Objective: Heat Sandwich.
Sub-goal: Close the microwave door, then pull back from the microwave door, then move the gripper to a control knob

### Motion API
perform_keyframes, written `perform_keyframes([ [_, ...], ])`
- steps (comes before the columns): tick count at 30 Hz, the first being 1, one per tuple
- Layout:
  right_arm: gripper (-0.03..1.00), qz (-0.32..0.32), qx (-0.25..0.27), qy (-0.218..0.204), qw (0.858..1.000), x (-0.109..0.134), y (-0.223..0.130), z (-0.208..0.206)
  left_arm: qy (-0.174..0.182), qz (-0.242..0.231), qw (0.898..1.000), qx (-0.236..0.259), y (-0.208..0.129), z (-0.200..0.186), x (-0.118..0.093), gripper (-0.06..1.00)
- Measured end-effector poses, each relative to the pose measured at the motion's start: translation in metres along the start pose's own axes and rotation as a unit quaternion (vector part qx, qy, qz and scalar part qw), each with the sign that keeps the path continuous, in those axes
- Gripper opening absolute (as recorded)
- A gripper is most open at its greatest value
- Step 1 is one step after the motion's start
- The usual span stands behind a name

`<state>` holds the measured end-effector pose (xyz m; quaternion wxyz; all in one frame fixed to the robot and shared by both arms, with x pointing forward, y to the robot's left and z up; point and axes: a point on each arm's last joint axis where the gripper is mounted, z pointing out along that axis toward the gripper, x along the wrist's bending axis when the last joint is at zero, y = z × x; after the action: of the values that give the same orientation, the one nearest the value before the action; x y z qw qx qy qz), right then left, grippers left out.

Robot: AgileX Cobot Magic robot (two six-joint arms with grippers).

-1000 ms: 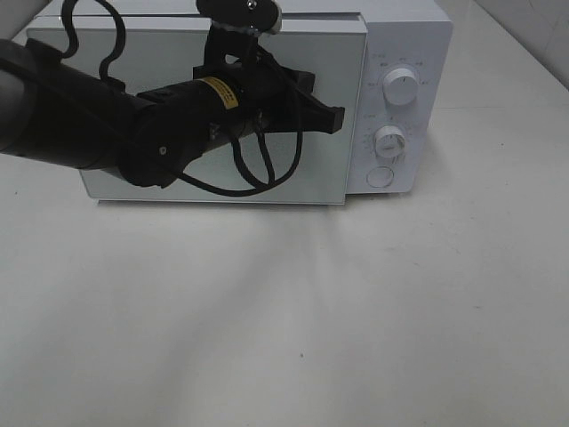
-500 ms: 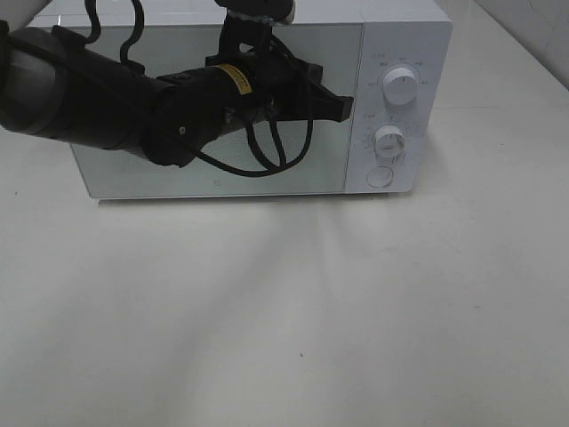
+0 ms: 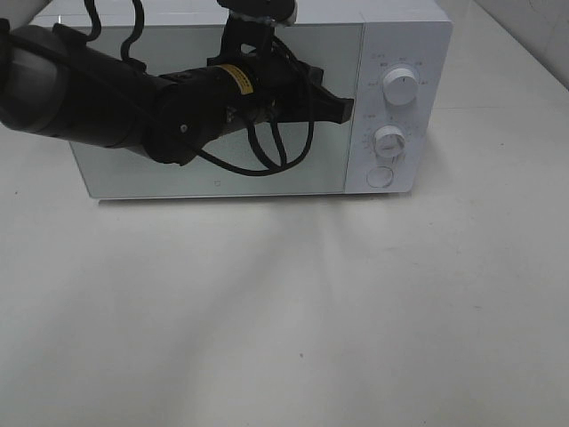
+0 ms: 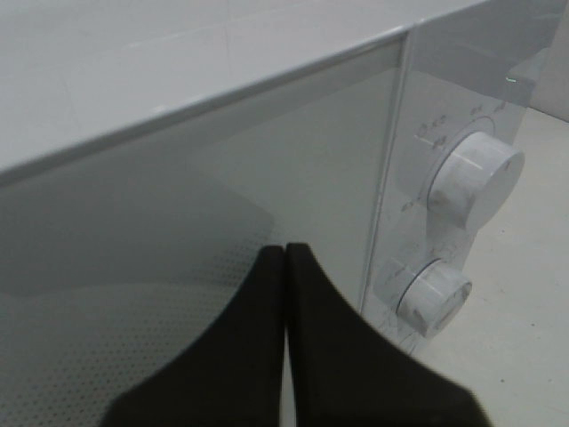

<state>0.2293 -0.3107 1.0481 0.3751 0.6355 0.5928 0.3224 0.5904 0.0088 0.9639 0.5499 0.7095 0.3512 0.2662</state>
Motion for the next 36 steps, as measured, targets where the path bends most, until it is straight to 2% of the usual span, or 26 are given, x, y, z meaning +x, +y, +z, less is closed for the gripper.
perform_keyframes([
  [15,0.77,0.0,0.0,0.0,1.0,0.0,0.0,0.0,-0.001,-0.002,1.0,0.003,0.002,-0.001,-0.001,0.0],
  [24,0.77,0.0,0.0,0.0,1.0,0.0,0.0,0.0,-0.001,-0.021,1.0,0.015,0.008,-0.006,-0.006,0.0],
  [29,0.77,0.0,0.0,0.0,1.0,0.0,0.0,0.0,-0.013,-0.013,1.0,0.016,0.008,-0.014,-0.018,0.0],
  [36,0.77,0.0,0.0,0.0,1.0,0.0,0.0,0.0,-0.036,0.005,0.999,0.04,-0.003,-0.051,-0.036,0.0],
])
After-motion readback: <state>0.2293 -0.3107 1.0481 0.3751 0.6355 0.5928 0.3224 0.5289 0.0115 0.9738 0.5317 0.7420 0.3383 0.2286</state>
